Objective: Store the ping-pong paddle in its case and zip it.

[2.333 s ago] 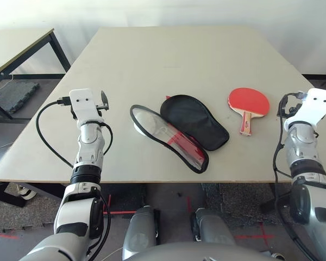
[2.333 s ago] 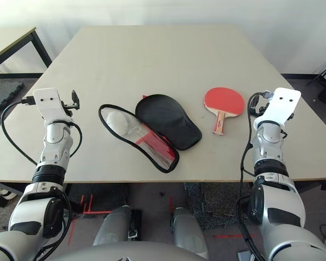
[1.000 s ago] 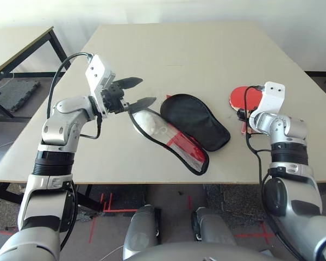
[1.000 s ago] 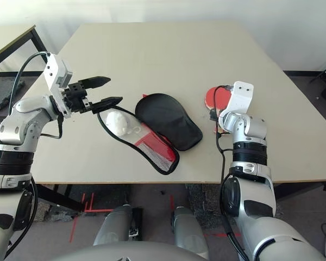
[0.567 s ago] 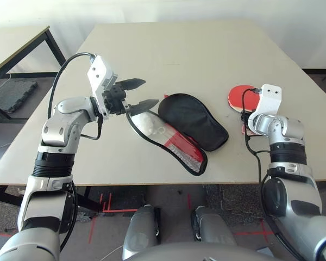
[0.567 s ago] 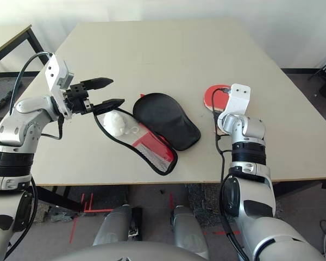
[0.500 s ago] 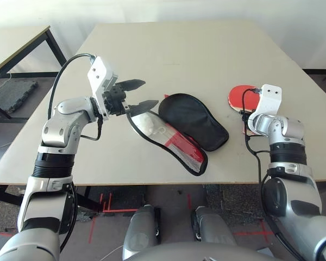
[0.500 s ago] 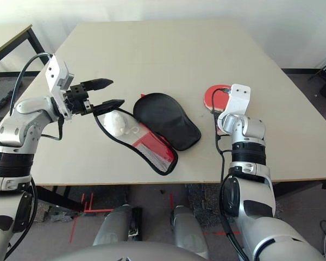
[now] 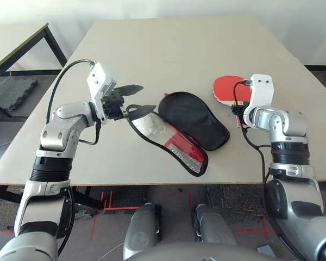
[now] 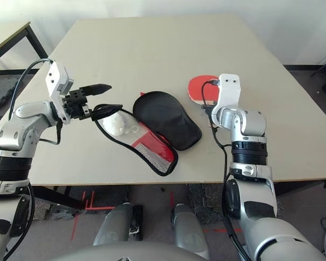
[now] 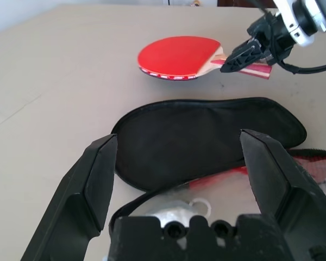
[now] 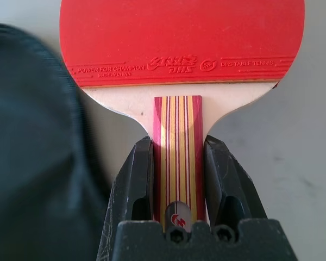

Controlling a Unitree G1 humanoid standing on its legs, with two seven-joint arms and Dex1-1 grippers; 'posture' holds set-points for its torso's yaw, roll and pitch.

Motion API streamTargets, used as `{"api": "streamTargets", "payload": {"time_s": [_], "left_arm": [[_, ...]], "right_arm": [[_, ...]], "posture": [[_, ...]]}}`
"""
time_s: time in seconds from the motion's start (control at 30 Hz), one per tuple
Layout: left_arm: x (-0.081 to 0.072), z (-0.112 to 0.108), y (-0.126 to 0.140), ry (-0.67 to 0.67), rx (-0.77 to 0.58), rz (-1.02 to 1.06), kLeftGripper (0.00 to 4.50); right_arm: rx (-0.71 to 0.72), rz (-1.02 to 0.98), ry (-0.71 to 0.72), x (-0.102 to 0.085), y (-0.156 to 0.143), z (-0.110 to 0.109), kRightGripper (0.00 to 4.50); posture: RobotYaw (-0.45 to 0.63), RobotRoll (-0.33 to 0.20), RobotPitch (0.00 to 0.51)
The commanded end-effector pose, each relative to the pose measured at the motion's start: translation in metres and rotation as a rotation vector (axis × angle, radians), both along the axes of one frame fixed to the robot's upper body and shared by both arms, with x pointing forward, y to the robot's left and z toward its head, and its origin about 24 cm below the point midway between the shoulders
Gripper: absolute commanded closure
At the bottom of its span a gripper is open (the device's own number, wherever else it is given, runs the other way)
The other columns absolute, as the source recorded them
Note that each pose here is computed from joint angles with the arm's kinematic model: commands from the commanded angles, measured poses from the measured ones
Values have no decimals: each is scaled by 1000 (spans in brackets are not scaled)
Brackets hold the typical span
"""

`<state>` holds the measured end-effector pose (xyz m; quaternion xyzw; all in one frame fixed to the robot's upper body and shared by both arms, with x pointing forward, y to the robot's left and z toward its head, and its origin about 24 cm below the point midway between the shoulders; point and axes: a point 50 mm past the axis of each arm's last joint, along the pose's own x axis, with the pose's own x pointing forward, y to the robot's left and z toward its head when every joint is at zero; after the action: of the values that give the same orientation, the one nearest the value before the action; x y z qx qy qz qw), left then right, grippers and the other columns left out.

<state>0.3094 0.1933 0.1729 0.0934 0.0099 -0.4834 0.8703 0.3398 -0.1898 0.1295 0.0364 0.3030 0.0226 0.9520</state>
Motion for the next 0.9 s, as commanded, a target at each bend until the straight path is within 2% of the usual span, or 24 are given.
{"api": "streamTargets", "payload": {"time_s": [0.03,0.27,0.57,0.9], "left_arm": [[-1,-4,5,3,19,22,0],[-2,-5,4,-2,16,25,0],[-3,-4,4,-3,18,27,0],[-4,-3,4,-10,15,37,0]], "right_arm": [[4,83,-51,-1,14,20,3354],[-1,240,-34,-9,40,24,3354],[-47,407,33,-19,70,4,3354],[-113,518,75,-22,71,-11,3354]], "posture": [[68,0,75],[70,0,76],[79,0,77],[96,0,72]]}}
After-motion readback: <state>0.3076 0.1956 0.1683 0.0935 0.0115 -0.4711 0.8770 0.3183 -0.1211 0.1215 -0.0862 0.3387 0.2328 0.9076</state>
